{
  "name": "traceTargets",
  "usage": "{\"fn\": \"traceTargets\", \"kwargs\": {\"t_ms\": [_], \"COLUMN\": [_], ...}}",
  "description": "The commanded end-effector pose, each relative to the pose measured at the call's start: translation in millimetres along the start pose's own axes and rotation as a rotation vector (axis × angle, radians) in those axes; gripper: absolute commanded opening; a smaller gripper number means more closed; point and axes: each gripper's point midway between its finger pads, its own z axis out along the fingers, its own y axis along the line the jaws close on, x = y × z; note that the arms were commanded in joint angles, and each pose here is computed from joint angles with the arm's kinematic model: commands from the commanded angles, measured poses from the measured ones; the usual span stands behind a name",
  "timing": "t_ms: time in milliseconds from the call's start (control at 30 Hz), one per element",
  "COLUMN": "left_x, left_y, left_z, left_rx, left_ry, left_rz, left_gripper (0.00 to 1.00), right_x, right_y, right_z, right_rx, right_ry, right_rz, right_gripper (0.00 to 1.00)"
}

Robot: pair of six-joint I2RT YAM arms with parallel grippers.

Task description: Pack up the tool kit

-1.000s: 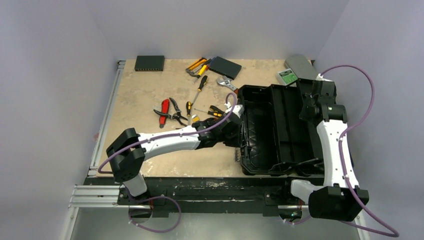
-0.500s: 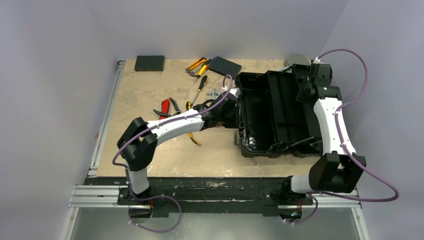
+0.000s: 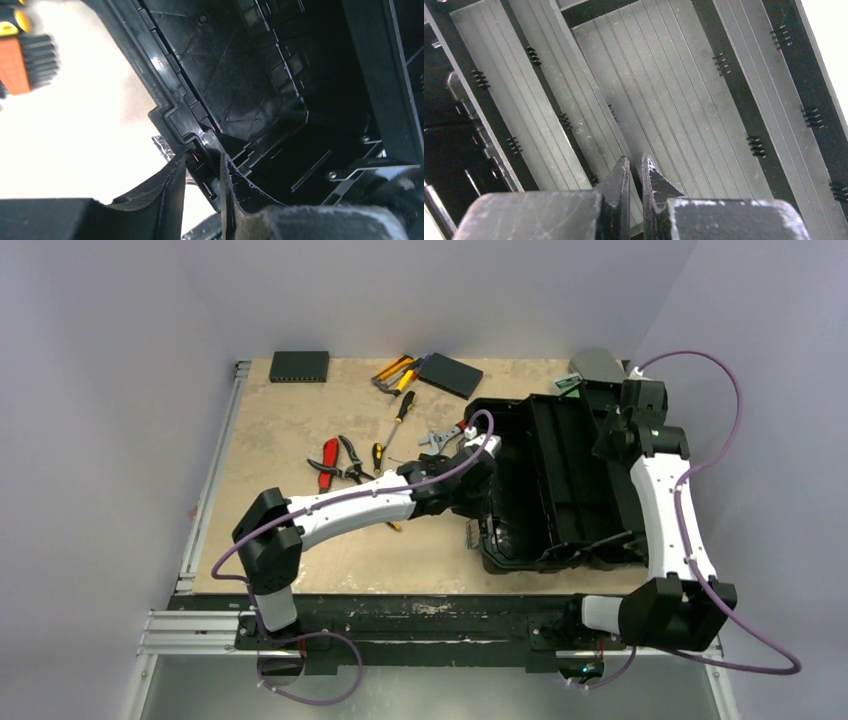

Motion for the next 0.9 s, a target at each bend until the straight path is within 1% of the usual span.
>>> {"fn": "traceTargets", "kwargs": {"t_ms": [0, 133, 233, 400, 467, 567, 667, 800, 867], "left_x": [-9.9, 0.8, 12.7, 29.4, 34.5, 44.2, 50.7, 47.3, 44.8], "left_y": [-75.6, -72.7, -71.7, -61.5, -54.6, -36.5, -17.7, 12.9, 30.2], "left_z": [-55.5, -48.5, -38.9, -24.0, -16.9, -0.3, 11.9, 15.9, 16.4], "left_rx": [0.23, 0.228, 0.231, 0.208, 0.188, 0.144, 0.14, 0.091, 0.067], "left_ry": [-0.05, -0.026, 0.007, 0.039, 0.053, 0.085, 0.116, 0.124, 0.133], "left_rz": [0.064, 0.055, 0.052, 0.039, 0.039, 0.019, -0.033, -0.075, -0.099], "left_gripper": [0.0, 0.0, 0.0, 0.0, 0.0, 0.0, 0.0, 0.0, 0.0], "right_x": [-77.2, -72.6, -67.9, -46.4, -33.0, -21.7, -12.6, -7.4, -9.0], "right_y": [0.0, -9.7, -4.8, 12.6, 27.7, 43.0, 58.3, 78.3, 87.3], "right_z": [-65.7, -77.5, -75.7, -40.9, -22.5, 0.8, 17.6, 22.9, 19.0], "right_rx": [-0.036, -0.009, -0.041, -0.109, -0.178, -0.237, -0.295, -0.387, -0.432], "right_ry": [-0.358, -0.372, -0.365, -0.276, -0.23, -0.166, -0.106, -0.078, -0.09], "right_rz": [0.146, 0.144, 0.138, 0.119, 0.122, 0.133, 0.139, 0.159, 0.172], "right_gripper": [0.0, 0.0, 0.0, 0.0, 0.0, 0.0, 0.0, 0.0, 0.0]}}
